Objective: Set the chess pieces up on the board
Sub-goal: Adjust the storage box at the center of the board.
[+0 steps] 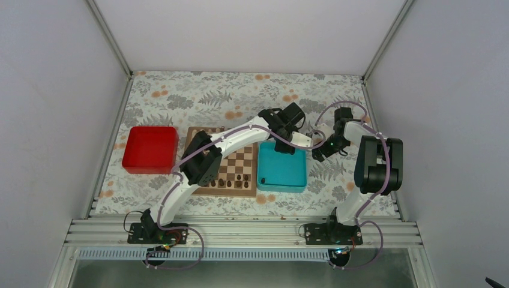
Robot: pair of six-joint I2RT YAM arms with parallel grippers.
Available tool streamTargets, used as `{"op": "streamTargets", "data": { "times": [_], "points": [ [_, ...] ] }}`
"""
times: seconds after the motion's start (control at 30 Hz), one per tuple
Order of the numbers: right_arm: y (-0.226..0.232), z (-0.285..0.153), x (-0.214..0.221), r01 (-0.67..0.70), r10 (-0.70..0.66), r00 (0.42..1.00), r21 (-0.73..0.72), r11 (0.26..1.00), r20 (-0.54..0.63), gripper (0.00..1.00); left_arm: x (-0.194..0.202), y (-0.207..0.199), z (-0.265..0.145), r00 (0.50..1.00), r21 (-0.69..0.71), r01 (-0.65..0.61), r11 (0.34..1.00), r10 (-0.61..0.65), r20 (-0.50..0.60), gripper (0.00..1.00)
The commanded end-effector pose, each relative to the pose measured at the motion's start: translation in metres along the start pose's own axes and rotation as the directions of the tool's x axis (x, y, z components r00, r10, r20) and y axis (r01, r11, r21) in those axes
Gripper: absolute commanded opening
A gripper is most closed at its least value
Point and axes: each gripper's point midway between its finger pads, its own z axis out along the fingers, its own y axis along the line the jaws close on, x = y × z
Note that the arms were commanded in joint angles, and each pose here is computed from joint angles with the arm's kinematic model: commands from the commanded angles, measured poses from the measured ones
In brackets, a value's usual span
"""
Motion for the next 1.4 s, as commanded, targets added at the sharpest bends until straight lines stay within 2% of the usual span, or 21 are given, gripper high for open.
{"op": "streamTargets", "data": {
  "times": [0.0,0.43,0.7,0.9,1.0,1.03,1.13,1.3,1.37],
  "points": [
    [0.006,0.006,0.009,-0.012,0.012,1.000,-0.040,0.999,-0.022,1.00,0.007,-0.008,0.021,0.999,0.012,0.020,1.000,-0.020,-0.025,0.43],
    [0.006,0.005,0.008,-0.012,0.011,1.000,-0.038,0.999,-0.015,1.00,0.011,-0.021,0.028,0.998,-0.023,0.039,0.999,-0.040,-0.039,0.40],
    [0.003,0.002,0.006,-0.012,0.012,1.000,-0.025,1.000,-0.007,1.00,0.006,-0.022,0.014,0.999,-0.122,0.028,0.992,-0.033,-0.035,0.39],
    [-0.002,-0.028,-0.008,0.016,-0.017,0.997,0.022,1.000,0.072,1.00,0.004,0.000,-0.008,0.999,-0.254,0.037,0.966,-0.046,-0.027,0.38],
    [-0.003,-0.053,-0.013,0.033,-0.039,0.994,0.056,0.998,0.099,0.96,-0.007,0.013,-0.027,0.999,-0.302,0.043,0.952,-0.043,0.004,0.38],
    [-0.001,-0.059,-0.011,0.043,-0.048,0.994,0.056,0.998,0.097,0.93,-0.009,0.017,-0.032,0.999,-0.316,0.043,0.948,-0.043,0.007,0.38],
    [0.011,-0.076,-0.004,0.077,-0.080,0.992,0.039,0.996,0.093,0.73,-0.012,0.028,-0.043,0.999,-0.350,0.046,0.936,-0.044,0.014,0.39],
    [0.047,-0.093,0.018,0.157,-0.153,0.985,-0.051,0.986,0.082,0.27,0.004,0.056,-0.060,0.996,-0.410,0.081,0.909,-0.086,0.005,0.36],
    [0.060,-0.096,0.025,0.179,-0.172,0.982,-0.085,0.980,0.079,0.12,0.010,0.066,-0.068,0.994,-0.425,0.099,0.900,-0.105,0.010,0.33]
  ]
}}
